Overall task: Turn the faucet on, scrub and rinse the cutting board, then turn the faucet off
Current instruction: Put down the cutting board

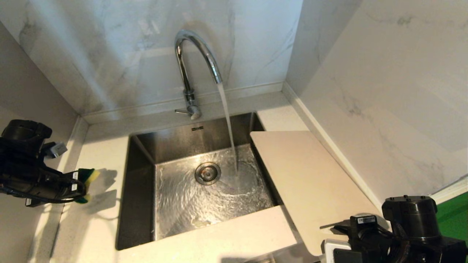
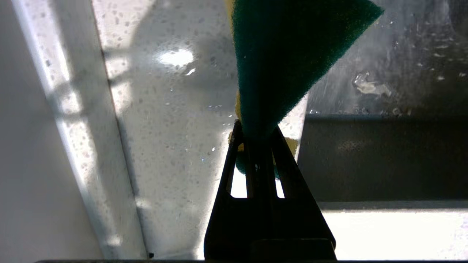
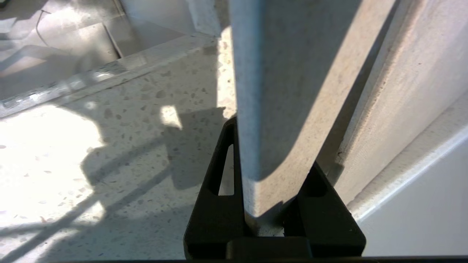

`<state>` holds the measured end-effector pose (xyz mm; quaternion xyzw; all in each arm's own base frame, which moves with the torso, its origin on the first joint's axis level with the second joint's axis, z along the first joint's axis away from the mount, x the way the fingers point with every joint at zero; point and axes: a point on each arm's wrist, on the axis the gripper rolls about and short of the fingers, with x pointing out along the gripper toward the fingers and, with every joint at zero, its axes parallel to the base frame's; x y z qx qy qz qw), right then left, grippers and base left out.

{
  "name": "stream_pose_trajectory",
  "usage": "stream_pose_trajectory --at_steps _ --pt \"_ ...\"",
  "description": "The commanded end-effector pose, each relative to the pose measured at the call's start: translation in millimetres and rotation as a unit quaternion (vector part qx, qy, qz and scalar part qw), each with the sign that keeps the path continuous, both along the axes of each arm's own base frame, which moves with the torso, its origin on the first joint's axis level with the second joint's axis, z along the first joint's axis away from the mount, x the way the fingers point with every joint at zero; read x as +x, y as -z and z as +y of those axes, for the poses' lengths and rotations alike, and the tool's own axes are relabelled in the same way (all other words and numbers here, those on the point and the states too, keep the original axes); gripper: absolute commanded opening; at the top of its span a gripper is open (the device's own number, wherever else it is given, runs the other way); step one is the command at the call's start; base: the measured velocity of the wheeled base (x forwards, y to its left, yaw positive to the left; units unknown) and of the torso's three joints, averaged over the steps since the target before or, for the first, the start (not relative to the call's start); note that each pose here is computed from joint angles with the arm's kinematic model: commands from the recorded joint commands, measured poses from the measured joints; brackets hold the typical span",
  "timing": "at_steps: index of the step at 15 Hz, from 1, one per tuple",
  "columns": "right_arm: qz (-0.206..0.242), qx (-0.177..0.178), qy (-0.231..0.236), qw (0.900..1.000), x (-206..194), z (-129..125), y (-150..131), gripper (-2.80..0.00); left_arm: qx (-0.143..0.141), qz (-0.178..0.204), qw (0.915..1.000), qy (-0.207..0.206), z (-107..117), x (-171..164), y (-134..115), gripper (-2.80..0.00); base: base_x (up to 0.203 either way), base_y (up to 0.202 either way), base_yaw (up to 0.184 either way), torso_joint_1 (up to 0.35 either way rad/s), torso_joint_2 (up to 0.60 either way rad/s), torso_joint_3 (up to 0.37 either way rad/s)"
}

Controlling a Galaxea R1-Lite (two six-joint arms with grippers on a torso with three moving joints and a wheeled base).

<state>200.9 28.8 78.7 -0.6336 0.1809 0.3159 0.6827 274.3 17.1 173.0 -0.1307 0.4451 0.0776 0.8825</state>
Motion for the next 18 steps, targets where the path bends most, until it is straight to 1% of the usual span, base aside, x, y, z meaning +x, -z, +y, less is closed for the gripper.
stream_pose_trajectory --at_steps 1,3,7,9,11,12,15,18 --pt "0.012 -0.005 -0.003 1.0 4 1 6 -2.8 -0.001 -0.002 1.0 -0.001 0 6 0 -2.8 0.0 0.0 0.0 0.0 0.0 0.0" --pt "0.021 -0.005 -0.004 1.0 7 1 10 -2.8 -0.001 -0.002 1.0 0.0 0 7 0 -2.8 0.0 0.0 0.0 0.0 0.0 0.0" --pt "0.024 -0.007 -0.009 1.0 10 3 12 -2.8 -0.004 0.006 1.0 -0.004 -1 9 4 -2.8 0.0 0.0 0.0 0.0 0.0 0.0" --pt "0.016 -0.009 -0.01 1.0 11 4 9 -2.8 -0.005 0.01 0.9999 0.0 -3 11 6 -2.8 0.0 0.0 0.0 0.0 0.0 0.0" --pt "-0.009 -0.009 -0.019 1.0 14 10 6 -2.8 -0.006 0.008 0.9999 0.004 -6 13 6 -2.8 0.0 0.0 0.0 0.0 0.0 0.0" --pt "-0.014 -0.009 -0.026 1.0 14 13 5 -2.8 -0.007 0.007 0.9999 0.003 -6 14 5 -2.8 0.0 0.0 0.0 0.0 0.0 0.0" --pt "-0.02 -0.014 -0.031 0.999 11 18 3 -2.8 -0.007 0.007 0.9999 0.003 -6 13 5 -2.8 0.0 0.0 0.0 0.0 0.0 0.0" --pt "-0.029 -0.011 -0.05 0.998 6 26 -1 -2.8 -0.008 0.005 1.0 0.002 -7 12 4 -2.8 0.0 0.0 0.0 0.0 0.0 0.0"
